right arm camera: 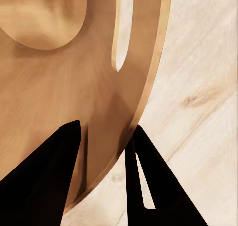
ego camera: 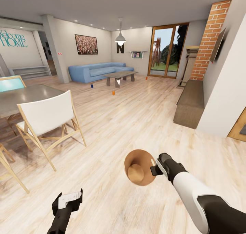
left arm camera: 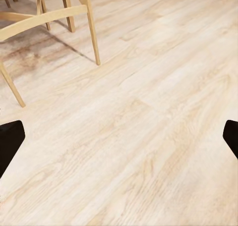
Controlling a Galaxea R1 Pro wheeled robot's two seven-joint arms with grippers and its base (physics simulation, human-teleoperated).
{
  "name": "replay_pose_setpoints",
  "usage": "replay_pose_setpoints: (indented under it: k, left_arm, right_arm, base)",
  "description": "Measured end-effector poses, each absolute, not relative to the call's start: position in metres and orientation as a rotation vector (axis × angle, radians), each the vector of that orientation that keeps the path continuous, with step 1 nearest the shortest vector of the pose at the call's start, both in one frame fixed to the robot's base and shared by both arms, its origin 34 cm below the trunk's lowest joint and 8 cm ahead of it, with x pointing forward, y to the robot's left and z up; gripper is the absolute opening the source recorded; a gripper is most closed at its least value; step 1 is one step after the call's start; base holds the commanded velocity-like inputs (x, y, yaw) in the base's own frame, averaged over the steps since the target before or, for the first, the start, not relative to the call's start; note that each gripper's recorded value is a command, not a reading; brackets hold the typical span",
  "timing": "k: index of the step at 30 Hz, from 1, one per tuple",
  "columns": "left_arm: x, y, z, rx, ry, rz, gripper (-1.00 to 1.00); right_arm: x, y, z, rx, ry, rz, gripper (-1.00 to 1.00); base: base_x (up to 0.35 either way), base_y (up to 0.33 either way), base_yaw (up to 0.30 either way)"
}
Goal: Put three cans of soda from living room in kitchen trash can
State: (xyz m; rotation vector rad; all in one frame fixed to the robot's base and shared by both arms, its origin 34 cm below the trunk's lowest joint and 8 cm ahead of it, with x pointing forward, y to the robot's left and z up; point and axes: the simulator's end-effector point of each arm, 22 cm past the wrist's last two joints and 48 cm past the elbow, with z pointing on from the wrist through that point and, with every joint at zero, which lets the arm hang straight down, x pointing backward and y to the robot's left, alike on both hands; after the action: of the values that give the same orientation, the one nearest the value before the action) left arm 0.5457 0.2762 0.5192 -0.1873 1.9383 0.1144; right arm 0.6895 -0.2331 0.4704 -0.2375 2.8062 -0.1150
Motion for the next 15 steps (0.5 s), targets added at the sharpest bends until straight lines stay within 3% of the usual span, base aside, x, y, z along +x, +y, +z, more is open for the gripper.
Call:
replay_pose_setpoints:
  k: [7,15]
  left_arm:
    - [0.547,0.276,0.530,-0.188,1.949,0.116,1.00]
    - [0.549,0.266,0.544,-0.169,1.957,0.099,1.00]
  right_arm:
    - [0.693,-0.228,0.467,-0.242,2.688,-0.076,-1.00]
    - [0.655,-0.272,0.434,-0.235,2.610,-0.116,-1.00]
  base:
    - [0.000,0.000,0.000]
    - [0.000,0.000,0.000]
